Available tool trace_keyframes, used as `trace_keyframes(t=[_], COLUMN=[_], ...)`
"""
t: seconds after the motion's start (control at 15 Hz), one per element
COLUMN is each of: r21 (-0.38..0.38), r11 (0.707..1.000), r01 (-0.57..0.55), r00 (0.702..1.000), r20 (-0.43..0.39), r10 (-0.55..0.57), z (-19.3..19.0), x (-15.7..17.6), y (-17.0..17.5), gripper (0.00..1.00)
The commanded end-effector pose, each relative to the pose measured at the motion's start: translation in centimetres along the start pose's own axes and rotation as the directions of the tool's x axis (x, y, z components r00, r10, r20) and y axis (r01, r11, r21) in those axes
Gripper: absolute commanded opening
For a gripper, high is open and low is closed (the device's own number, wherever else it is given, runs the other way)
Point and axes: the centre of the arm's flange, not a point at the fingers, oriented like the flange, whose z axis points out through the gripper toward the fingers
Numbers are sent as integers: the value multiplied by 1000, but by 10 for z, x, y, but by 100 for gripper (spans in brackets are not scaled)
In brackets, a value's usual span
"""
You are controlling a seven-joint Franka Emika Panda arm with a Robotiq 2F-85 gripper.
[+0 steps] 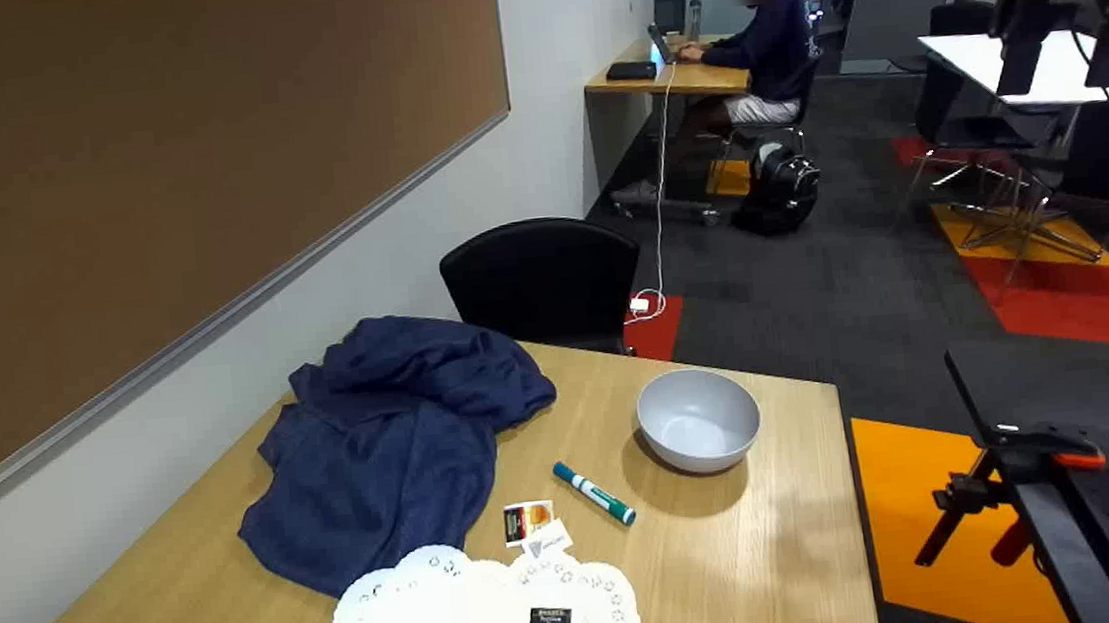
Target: Put the marker in the bowl
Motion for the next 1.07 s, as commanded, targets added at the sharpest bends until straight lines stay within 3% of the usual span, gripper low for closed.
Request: trace_keyframes(t=[0.0, 0.4, 1.0], r21=[0, -12, -153], r11=[1000, 1000, 988], r01=[0, -2, -28], r00=[1000, 1000, 984], r20=[0, -15, -180], r10=[0, 2, 0], z=[0, 2, 61], x=[0, 3, 81], y=[0, -1, -26], gripper=[100, 100, 100])
